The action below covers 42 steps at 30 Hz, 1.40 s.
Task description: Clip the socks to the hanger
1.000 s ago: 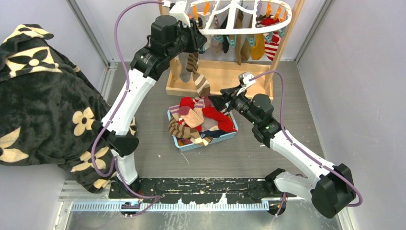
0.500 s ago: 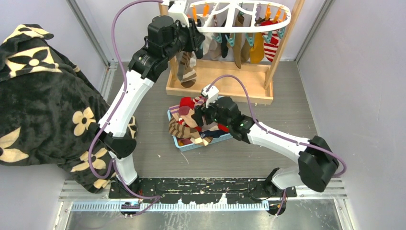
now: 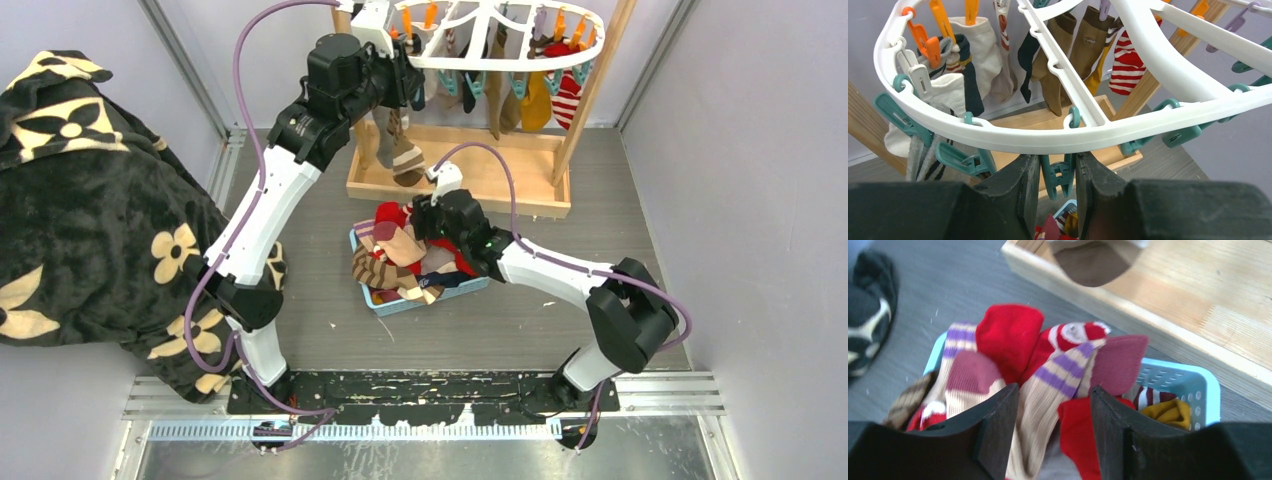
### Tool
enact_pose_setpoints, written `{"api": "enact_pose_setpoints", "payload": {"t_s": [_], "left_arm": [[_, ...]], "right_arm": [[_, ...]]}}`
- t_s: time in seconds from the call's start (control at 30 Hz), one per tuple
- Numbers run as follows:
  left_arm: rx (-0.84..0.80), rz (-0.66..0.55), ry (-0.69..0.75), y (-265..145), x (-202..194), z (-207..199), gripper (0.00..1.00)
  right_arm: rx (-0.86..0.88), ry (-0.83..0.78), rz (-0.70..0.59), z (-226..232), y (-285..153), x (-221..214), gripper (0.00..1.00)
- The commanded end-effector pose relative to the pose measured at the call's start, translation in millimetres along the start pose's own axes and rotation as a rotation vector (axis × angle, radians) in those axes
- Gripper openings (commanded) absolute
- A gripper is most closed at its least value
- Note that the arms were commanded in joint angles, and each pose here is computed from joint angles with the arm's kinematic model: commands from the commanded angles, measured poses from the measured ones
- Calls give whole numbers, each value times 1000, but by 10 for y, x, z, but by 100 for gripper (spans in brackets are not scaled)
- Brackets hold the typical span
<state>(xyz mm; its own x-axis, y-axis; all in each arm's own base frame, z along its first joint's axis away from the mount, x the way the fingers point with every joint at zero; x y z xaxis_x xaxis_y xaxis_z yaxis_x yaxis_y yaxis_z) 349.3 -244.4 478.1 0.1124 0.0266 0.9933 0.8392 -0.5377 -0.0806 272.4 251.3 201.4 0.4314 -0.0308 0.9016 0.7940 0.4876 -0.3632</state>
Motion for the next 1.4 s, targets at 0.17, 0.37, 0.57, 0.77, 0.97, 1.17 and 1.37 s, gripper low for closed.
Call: {"api": "enact_pose_setpoints", "payload": {"t_s": [0.17, 0.37, 0.57, 0.77, 0.97, 1.17, 1.37], "left_arm": [[-28, -129, 10, -249, 338, -22, 0], [-30, -132, 9, -245, 342, -28, 0], [-29, -133, 2, -241, 345, -27, 0], [-30, -138, 1, -247, 358, -32, 0], [-30, -134, -1, -246, 348, -32, 0], [-30, -133, -4, -258, 351, -31, 0], [-31, -128, -5, -251, 335, -34, 0]], "right_arm": [[-43, 334, -151, -112, 251, 433, 58], [-76, 480, -72, -22, 345, 477, 58], [-220, 490, -30, 45, 354, 461, 52], [-317, 428, 6, 77, 364, 354, 53], [-366, 420, 28, 58, 511, 277, 53], [-396, 405, -1, 32, 603, 272, 47], [-345, 397, -93, 50, 531, 426, 11]]}}
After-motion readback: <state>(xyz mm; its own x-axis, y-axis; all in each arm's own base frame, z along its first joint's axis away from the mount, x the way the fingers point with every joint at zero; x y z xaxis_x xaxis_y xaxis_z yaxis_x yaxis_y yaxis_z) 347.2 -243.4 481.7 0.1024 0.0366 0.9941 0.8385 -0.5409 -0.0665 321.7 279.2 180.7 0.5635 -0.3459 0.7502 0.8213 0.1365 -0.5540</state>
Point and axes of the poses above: each gripper's point midway between its finger pads, its own y axis out along the fingers, its own z axis along the line the jaws close on, x = y × z, the point moved 10 cm from there along -y, back along the fingers, and after that the axes turned 7 degrees about y, right-handed, at the moved point
